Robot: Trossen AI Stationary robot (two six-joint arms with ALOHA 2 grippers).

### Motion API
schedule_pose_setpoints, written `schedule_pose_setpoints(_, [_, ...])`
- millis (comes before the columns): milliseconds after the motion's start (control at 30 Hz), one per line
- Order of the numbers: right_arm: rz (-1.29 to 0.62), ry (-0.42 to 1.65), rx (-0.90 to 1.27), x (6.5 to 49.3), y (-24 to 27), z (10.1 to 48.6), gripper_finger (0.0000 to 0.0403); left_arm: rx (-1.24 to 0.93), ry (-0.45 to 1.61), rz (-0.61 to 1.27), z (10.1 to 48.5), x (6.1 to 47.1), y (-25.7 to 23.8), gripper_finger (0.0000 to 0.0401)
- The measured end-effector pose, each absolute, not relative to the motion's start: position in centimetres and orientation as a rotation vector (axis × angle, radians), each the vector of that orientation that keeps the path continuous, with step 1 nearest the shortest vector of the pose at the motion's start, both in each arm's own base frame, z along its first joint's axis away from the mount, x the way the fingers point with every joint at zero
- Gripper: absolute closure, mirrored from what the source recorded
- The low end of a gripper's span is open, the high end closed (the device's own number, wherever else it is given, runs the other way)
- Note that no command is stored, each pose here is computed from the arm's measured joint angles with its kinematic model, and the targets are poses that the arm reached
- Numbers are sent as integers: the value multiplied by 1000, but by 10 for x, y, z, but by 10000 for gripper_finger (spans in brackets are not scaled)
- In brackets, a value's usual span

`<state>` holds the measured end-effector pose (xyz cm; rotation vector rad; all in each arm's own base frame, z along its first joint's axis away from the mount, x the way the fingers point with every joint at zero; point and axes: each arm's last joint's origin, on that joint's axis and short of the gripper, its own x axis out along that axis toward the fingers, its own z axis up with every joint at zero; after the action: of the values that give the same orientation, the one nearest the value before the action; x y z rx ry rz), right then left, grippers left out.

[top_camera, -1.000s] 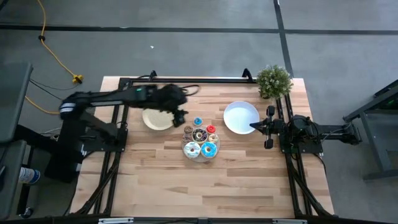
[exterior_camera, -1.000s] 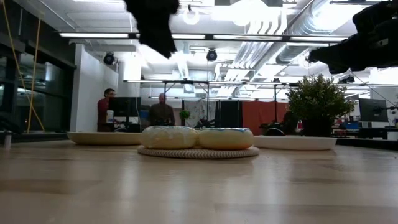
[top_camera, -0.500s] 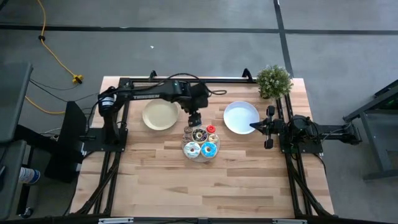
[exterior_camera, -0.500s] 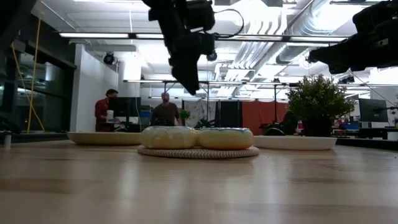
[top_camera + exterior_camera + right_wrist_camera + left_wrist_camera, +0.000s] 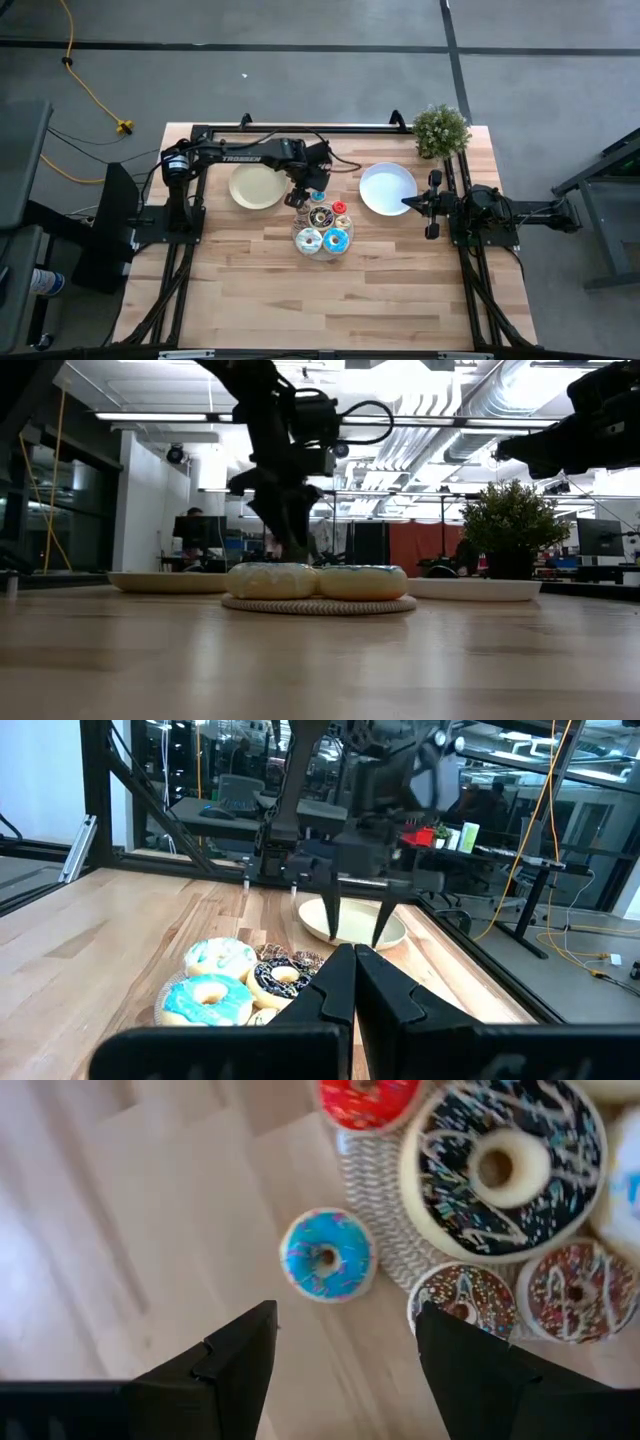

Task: Pick & Place donuts
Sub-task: Put the small blue donut on the brown plate

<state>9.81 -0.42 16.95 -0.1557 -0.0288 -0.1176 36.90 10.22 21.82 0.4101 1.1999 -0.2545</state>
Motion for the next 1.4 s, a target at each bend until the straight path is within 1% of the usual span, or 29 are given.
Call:
schedule_pose_setpoints(200, [-118,-29,-156,98,-4,170,402,539,1165,-333,209,369,102,171])
schedule_pose_setpoints(300, [-118,-29,-156,98,-4,170,402,559,1138,-331,206,370,103,171])
schedule_pose_setpoints(500, [-118,-29,-156,98,-4,170,402,503,1119,-298,197,370,111,171])
schedule_pose_setpoints(833, [-118,-29,-156,98,-4,170,402,339,1172,-153,186,376,121,171])
schedule_pose_setpoints(900, [-118,-29,-156,98,-4,170,402,281,1183,-119,185,379,121,171])
schedule_pose_setpoints(1067, [-118,-28,-156,98,-4,169,402,52,1165,18,189,387,123,171])
schedule_pose_setpoints(1200, [-118,-28,-156,98,-4,169,402,-201,1131,244,200,392,126,171])
schedule_pose_setpoints(1400, [-118,-27,-156,98,-4,169,402,-553,1104,465,209,391,126,171])
